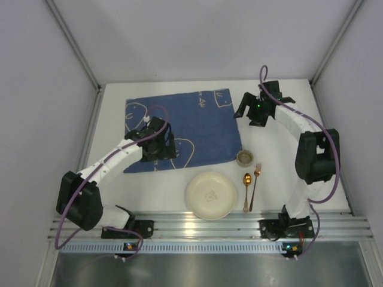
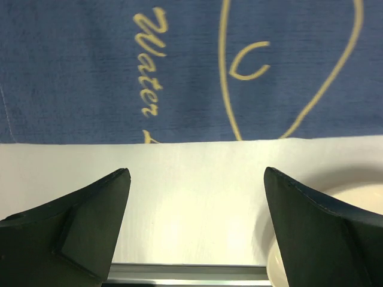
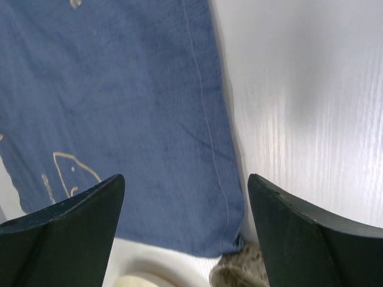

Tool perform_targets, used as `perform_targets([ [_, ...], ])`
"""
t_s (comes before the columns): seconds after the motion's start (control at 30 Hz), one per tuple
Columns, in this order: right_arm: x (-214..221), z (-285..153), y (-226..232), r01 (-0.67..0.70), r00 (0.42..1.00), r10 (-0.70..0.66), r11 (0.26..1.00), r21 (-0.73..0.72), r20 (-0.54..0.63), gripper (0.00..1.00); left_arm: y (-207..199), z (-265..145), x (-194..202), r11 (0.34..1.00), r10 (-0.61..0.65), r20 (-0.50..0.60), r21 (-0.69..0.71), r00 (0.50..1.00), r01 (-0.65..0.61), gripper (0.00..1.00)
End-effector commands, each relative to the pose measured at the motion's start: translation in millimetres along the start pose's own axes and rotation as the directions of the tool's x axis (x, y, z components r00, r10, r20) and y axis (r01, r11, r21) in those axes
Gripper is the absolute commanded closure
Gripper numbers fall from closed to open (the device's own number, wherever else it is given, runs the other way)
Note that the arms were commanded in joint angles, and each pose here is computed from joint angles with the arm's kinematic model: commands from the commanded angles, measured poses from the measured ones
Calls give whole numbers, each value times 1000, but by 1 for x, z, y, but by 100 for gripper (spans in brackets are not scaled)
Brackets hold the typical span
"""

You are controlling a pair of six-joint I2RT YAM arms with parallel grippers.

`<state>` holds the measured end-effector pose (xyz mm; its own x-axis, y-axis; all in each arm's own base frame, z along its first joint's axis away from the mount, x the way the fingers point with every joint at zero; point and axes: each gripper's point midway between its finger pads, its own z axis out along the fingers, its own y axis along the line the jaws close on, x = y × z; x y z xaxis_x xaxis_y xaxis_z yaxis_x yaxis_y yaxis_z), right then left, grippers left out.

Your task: Set the dinner table for one person

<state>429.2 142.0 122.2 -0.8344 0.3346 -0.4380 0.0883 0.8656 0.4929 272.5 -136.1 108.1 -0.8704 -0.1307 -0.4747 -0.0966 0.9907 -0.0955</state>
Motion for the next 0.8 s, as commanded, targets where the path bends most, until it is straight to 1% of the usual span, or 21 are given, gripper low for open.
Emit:
perform_targets([
  [0.0,-13,28,-1,-28,999,29,999,40,-27,17,15,5,-10,991,-134,53,8,990,133,1],
  [0.07,-9,47,-8,-56,996,60,997,60,-63,22,28,13,-8,986,-164,32,-2,986,165,1],
  [0.1,-12,50,-4,-55,996,59,997,53,-65,27,33,18,-5,985,-172,27,-11,985,172,2],
  [0.13,-11,54,-5,-59,995,63,997,54,-75,30,41,22,-5,982,-188,26,-24,982,189,2],
  [0.17,-5,63,-8,-63,992,69,996,62,-101,32,44,25,-3,983,-184,19,-24,983,184,2],
  [0.23,-5,71,-9,-58,991,64,996,63,-114,34,55,35,1,978,-205,2,-46,979,205,2],
  [0.27,3,78,-11,-57,988,67,996,71,-141,35,58,38,2,977,-205,-4,-53,979,204,2],
  [0.37,11,89,-13,-55,983,67,996,74,-171,40,65,52,4,975,-213,-31,-79,977,210,2],
  [0.43,17,94,-11,-49,981,61,996,68,-186,49,66,61,3,974,-212,-48,-93,976,207,2],
  [0.47,21,97,-12,-50,977,63,996,67,-201,54,67,64,3,975,-207,-54,-98,977,201,2],
  [0.5,24,99,-11,-47,976,59,997,63,-210,73,68,71,1,974,-202,-65,-114,977,194,1],
  [0.53,26,101,-13,-42,975,55,997,64,-216,87,68,74,-2,975,-199,-67,-119,978,190,2],
  [0.57,29,102,-14,-42,973,55,997,65,-225,97,67,77,-8,975,-197,-65,-120,978,189,1],
  [0.6,30,102,-17,-33,973,48,997,70,-226,100,67,87,-5,974,-194,-92,-132,977,182,2],
  [0.63,28,101,-23,-35,973,53,996,82,-223,100,65,92,-6,975,-193,-103,-134,976,178,2],
  [0.67,24,98,-29,-36,977,57,994,103,-207,100,59,93,-16,977,-189,-110,-120,976,176,2],
  [0.7,25,96,-36,-36,977,60,992,118,-206,100,55,104,-10,978,-187,-161,-120,969,169,1],
  [0.73,21,93,-42,-40,978,65,990,132,-197,100,52,108,-13,979,-188,-173,-115,967,169,2],
  [0.77,10,86,-56,-55,983,82,985,164,-164,100,45,109,-25,978,-196,-164,-99,967,181,3],
])
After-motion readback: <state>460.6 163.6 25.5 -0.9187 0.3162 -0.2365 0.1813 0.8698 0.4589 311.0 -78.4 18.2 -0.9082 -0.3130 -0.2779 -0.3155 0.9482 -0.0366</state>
